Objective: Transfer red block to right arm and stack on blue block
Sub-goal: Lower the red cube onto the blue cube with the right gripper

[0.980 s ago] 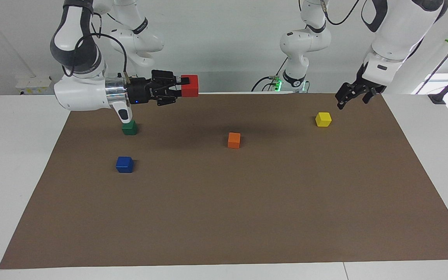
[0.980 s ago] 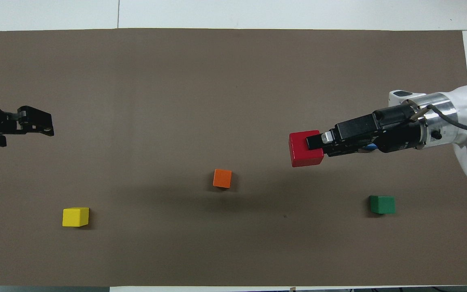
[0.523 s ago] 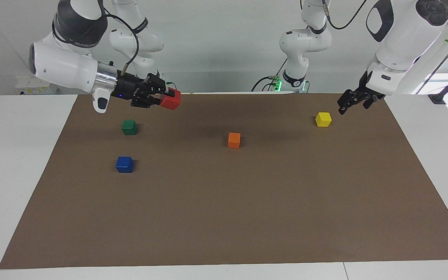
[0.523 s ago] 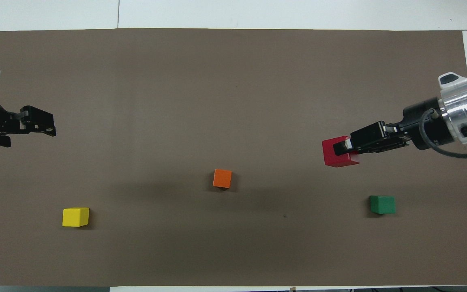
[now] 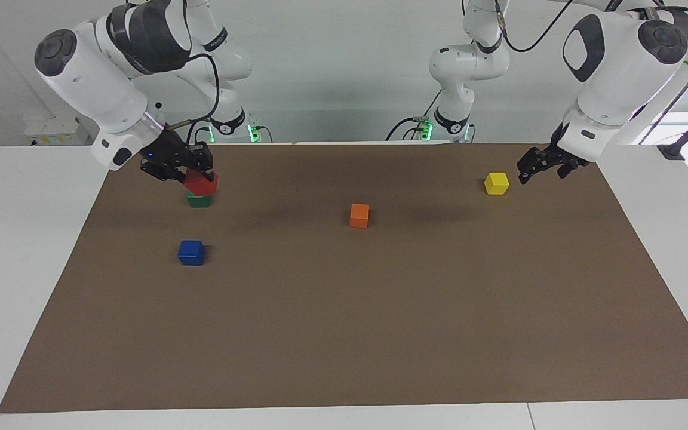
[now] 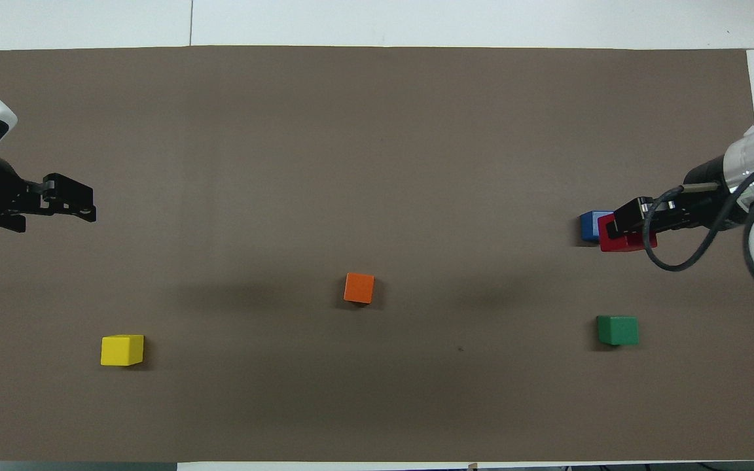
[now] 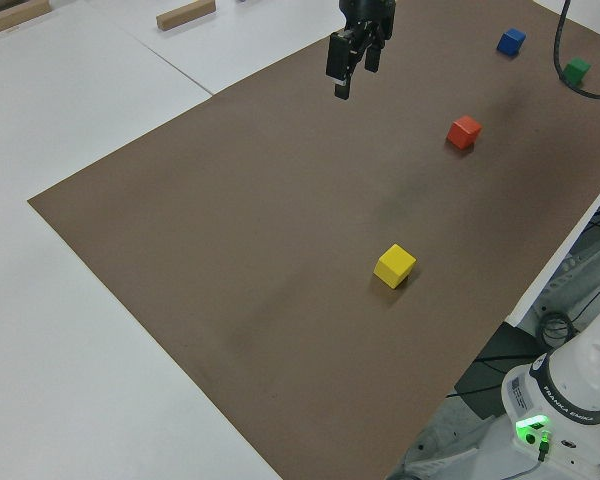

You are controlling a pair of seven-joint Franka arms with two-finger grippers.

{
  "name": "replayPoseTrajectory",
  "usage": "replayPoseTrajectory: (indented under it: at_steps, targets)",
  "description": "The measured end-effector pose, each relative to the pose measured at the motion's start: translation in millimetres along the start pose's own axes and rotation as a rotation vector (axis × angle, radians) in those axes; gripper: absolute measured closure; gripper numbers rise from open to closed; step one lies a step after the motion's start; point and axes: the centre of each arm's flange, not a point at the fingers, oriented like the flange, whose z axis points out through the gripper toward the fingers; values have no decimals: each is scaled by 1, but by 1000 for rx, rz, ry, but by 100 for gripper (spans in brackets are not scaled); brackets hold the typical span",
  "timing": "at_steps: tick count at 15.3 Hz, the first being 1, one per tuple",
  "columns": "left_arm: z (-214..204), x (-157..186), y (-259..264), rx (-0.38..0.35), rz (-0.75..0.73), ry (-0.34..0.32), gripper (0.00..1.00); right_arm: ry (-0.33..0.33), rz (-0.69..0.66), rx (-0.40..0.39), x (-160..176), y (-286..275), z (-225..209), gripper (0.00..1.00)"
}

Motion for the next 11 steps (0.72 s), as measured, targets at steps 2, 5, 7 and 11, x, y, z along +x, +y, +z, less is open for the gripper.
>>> replayPoseTrajectory:
  at_steps: [2, 5, 7, 11]
  targets:
    - [-1, -3, 2, 2, 5, -19, 0, 12, -7, -68, 6, 8, 19, 44]
    - [-4, -5, -4, 3, -5, -33, 0, 30, -7, -134, 16, 25, 53, 44]
    - [-8, -7, -2, 2, 2, -25, 0, 34, 7, -146, 22, 38, 76, 44]
    - [-31, -21, 16, 3, 36, 22, 0, 43, 34, -199, 36, 62, 108, 44]
